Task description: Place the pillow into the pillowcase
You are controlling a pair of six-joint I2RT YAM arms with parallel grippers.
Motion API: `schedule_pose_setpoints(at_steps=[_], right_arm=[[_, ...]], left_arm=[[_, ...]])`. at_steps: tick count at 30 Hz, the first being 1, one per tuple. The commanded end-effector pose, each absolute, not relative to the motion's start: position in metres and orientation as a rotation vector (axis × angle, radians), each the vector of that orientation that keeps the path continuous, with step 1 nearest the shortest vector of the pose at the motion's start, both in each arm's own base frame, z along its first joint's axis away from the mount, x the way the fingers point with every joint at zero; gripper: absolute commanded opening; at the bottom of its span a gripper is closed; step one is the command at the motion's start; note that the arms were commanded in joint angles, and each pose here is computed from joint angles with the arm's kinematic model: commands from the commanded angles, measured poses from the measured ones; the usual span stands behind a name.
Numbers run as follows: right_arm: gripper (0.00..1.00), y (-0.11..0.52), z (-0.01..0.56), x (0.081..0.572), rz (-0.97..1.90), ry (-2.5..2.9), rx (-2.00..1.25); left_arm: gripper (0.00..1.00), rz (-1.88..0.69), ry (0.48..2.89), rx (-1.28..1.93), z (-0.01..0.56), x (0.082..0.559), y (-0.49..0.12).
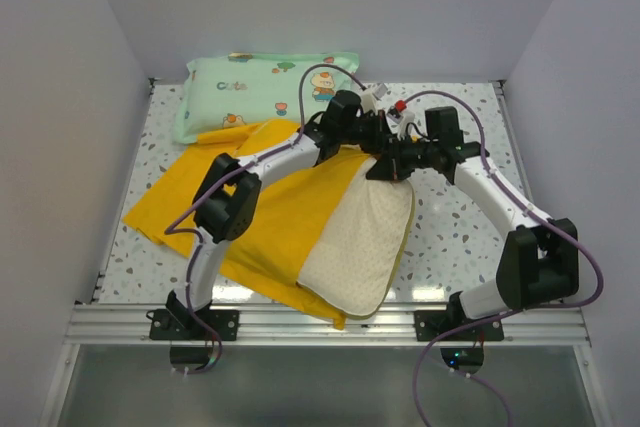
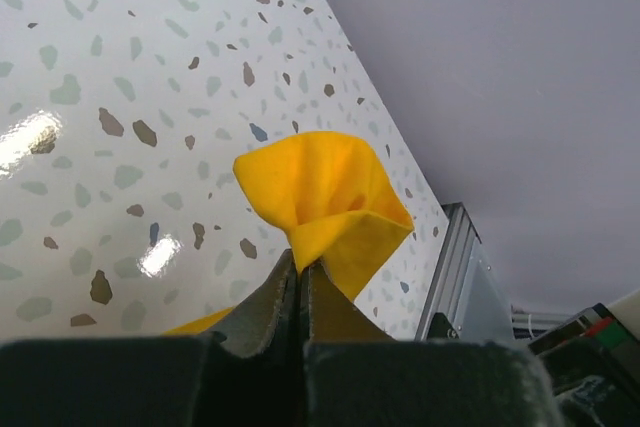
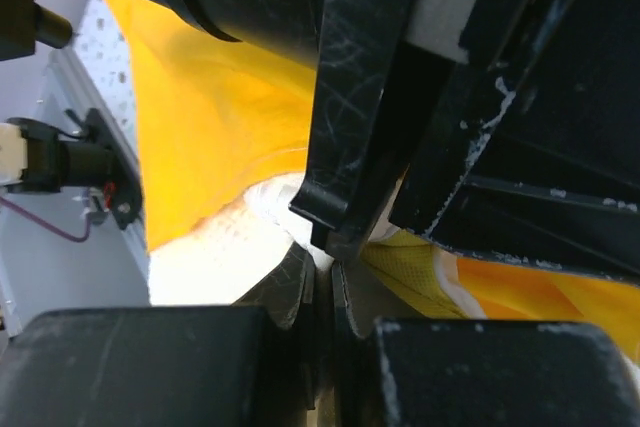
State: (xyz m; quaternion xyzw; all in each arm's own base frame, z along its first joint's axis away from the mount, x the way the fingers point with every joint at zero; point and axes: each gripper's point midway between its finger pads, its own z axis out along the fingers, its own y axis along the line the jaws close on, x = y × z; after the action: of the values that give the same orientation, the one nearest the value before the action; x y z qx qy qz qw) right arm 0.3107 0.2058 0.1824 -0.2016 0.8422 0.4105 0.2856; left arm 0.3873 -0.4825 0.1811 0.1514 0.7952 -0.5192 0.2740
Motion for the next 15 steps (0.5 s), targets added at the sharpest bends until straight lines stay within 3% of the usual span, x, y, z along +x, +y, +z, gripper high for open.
schedule_pose_setpoints(at_steps=[1, 4, 5, 8, 11, 12, 13, 14, 15], right_arm=[[0.0, 0.206, 0.177, 0.325, 1.017, 2.184, -0.57], [0.0, 0.19, 0.142, 0.346, 0.952, 2.229, -0.512], [0.0, 0.183, 0.133, 0.354, 0.909, 2.244, -0.491], [0.01, 0.172, 0.115, 0.376, 0.861, 2.282, -0.47], [0.37, 0.173, 0.121, 0.376, 0.897, 2.301, -0.492], [0.67, 0.174, 0.132, 0.376, 0.896, 2.293, -0.502], [0.77, 0.171, 0.133, 0.367, 0.875, 2.304, -0.566], [0.93, 0.169, 0.15, 0.361, 0.859, 2.272, -0.605], [0.98, 0.169, 0.164, 0.356, 0.856, 2.249, -0.653]], left_arm=[[0.0, -1.538, 1.998, 0.434, 0.206, 0.381, -0.512], [0.35, -1.368, 2.026, 0.46, 0.185, 0.416, -0.486], [0.54, -1.27, 2.083, 0.454, 0.181, 0.425, -0.468], [0.68, -0.952, 2.129, 0.493, 0.18, 0.455, -0.394], [0.77, -0.743, 2.153, 0.517, 0.186, 0.458, -0.309], [0.85, -0.704, 2.128, 0.549, 0.191, 0.456, -0.289], [0.93, -0.671, 2.11, 0.525, 0.198, 0.46, -0.258], [1.0, -0.642, 2.088, 0.52, 0.211, 0.445, -0.234], [1.0, -0.622, 2.066, 0.533, 0.218, 0.441, -0.217]])
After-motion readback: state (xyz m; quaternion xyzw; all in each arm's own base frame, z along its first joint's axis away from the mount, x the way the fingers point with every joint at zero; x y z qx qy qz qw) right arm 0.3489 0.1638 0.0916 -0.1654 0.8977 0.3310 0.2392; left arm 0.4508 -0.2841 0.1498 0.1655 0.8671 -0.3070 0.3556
